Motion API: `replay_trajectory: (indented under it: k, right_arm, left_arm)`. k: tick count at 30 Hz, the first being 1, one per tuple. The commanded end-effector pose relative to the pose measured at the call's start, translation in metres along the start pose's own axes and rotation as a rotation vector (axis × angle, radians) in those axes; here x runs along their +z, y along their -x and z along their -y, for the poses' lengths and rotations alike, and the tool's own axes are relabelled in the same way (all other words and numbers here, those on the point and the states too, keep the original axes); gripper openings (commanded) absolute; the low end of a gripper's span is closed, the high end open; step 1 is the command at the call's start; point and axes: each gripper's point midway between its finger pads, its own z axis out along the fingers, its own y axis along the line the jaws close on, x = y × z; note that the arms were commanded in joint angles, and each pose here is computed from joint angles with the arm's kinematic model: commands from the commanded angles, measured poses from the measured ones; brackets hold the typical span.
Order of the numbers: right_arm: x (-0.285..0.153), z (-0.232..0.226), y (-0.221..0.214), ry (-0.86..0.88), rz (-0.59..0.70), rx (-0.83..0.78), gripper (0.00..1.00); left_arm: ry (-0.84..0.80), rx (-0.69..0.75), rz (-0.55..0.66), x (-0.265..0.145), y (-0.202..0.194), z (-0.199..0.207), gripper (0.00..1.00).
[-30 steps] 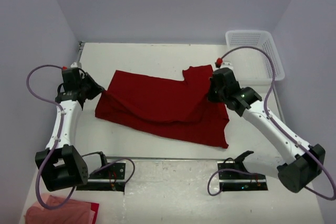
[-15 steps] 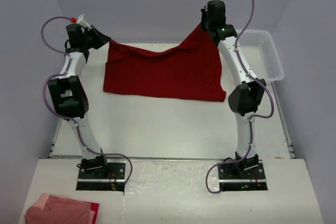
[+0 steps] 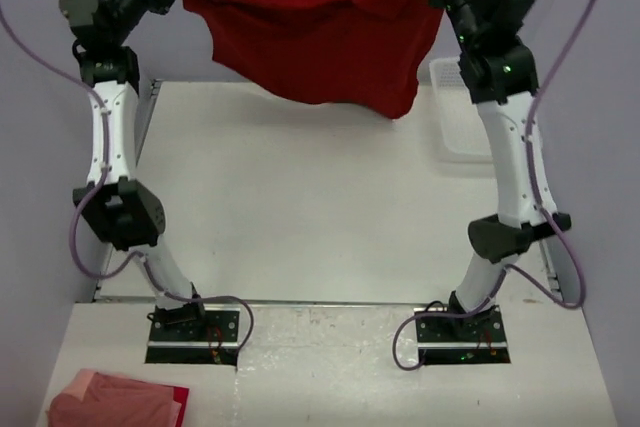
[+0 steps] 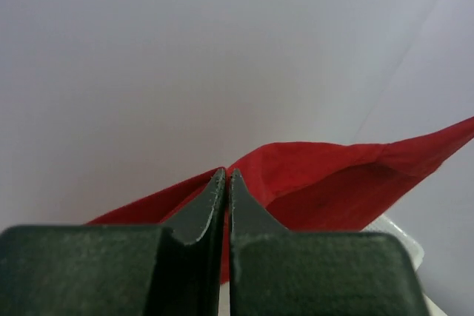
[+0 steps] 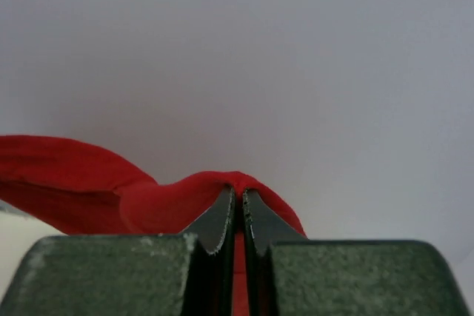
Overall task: Fold and stack the t-shirts
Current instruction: Flatten out the tshirt
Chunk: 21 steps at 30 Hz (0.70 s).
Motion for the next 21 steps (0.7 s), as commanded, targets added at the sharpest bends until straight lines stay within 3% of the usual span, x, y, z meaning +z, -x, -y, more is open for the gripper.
replay_trajectory:
  k: [1,6,12,16,21]
  right_arm:
    - [-0.114,-0.007,0.147,0.049,0.324,-0.033,0.00]
    - [-0.207,-0.020,0.179,0.143,0.368,-0.036,0.00]
    - [-0.282,-0.027,0.205,0.254,0.430,0.019,0.00]
    - [-0.290,-0.025,0.212,0.243,0.436,0.013,0.00]
    - [-0.262,-0.032,0.203,0.154,0.441,-0.087,0.00]
  left_arm:
    - [-0.162,0.263,0.192,-0.050,0.096,0.140,0.00]
    - [-0.154,0.360,0.245,-0.120,0.112,0.226,0.00]
    - [-0.142,0.427,0.266,-0.166,0.131,0.285,0.00]
    - [-0.095,0.458,0.303,-0.169,0.147,0.287,0.00]
    - [-0.049,0.392,0.263,-0.132,0.143,0.241,0.00]
